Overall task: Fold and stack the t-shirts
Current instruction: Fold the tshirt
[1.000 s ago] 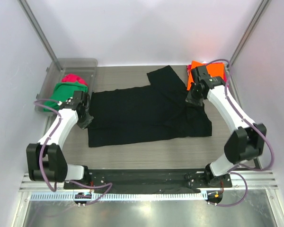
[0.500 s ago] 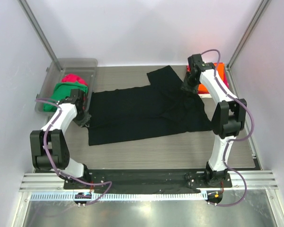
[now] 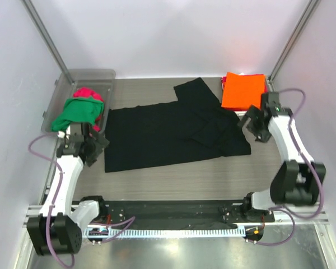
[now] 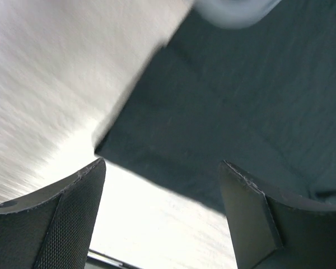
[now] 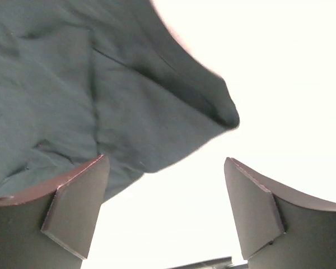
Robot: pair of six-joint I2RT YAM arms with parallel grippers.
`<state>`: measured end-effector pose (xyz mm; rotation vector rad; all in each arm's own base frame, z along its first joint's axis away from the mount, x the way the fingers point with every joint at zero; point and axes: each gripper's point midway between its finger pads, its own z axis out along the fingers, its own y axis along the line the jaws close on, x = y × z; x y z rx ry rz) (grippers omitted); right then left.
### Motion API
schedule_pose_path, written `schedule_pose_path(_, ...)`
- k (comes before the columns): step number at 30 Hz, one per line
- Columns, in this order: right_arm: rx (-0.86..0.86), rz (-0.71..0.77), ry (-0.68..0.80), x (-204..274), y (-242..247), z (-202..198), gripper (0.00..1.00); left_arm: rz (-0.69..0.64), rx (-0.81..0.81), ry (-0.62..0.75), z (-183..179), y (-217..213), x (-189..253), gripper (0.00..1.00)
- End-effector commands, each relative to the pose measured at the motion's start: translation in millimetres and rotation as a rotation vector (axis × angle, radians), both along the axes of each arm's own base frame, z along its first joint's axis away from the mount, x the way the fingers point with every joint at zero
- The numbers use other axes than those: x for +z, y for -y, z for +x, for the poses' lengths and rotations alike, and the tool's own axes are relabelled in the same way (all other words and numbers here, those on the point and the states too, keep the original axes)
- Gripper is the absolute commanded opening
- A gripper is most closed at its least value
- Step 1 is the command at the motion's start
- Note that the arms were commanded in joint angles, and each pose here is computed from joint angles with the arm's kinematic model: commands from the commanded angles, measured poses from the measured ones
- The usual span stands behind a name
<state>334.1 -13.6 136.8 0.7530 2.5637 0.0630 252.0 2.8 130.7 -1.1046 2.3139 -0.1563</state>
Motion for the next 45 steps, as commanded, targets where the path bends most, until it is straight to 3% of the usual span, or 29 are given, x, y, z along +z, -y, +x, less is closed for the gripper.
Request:
schedule_pose_path(1,-0.057,0.17,0.028,-36,-13,-33,0.88,-0.148,0.002,0.012,-20,25,-28,0.82)
schedule_pose_path(8,-0.144,0.294,0.005,-86,-7,-56,0.76,-0.202,0.043,0.0,-40,32,-66,0.83)
schedule_pose_path(13,-0.165,0.297,-0.012,-105,1,-47,0.73,-0.21,0.078,-0.019,-40,30,-83,0.81)
schedule_pose_path(21,-0.194,0.256,-0.003,-113,17,-41,0.57,-0.218,0.097,-0.069,-34,31,-112,0.73)
schedule_pose_path(24,-0.199,0.234,0.005,-114,21,-39,0.5,-0.213,0.103,-0.09,-34,29,-121,0.65)
schedule_pose_path(26,-0.197,0.232,0.012,-114,22,-36,0.41,-0.209,0.109,-0.1,-33,28,-126,0.53)
schedule_pose_path(31,-0.199,0.269,0.024,-109,19,-22,0.01,-0.212,0.111,-0.072,-16,27,-116,0.05)
schedule_pose_path(33,-0.201,0.305,0.006,-103,16,-16,0.01,-0.211,0.104,-0.074,-8,27,-103,0.01)
schedule_pose_path(34,-0.186,0.308,0.055,-80,19,5,0.01,-0.209,0.093,-0.032,13,26,-80,0.0)
schedule_pose_path(36,-0.172,0.28,0.136,-31,26,29,0.01,-0.17,0.064,-0.066,17,21,-59,0.0)
schedule_pose_path(37,-0.17,0.249,0.211,2,31,34,0.01,-0.119,0.089,-0.011,36,6,-27,0.0)
schedule_pose_path(38,-0.197,0.199,0.215,17,41,28,0.01,-0.103,0.109,-0.041,28,-1,-18,0.0)
schedule_pose_path(40,-0.207,0.193,0.306,59,51,24,0.01,-0.115,0.166,0.036,27,-20,12,0.0)
schedule_pose_path(44,-0.233,0.252,0.217,29,36,-20,0.01,-0.147,0.196,0.044,2,-17,6,0.0)
schedule_pose_path(45,-0.251,0.287,0.142,-2,27,-38,0.01,-0.177,0.185,0.028,-5,-9,-1,0.0)
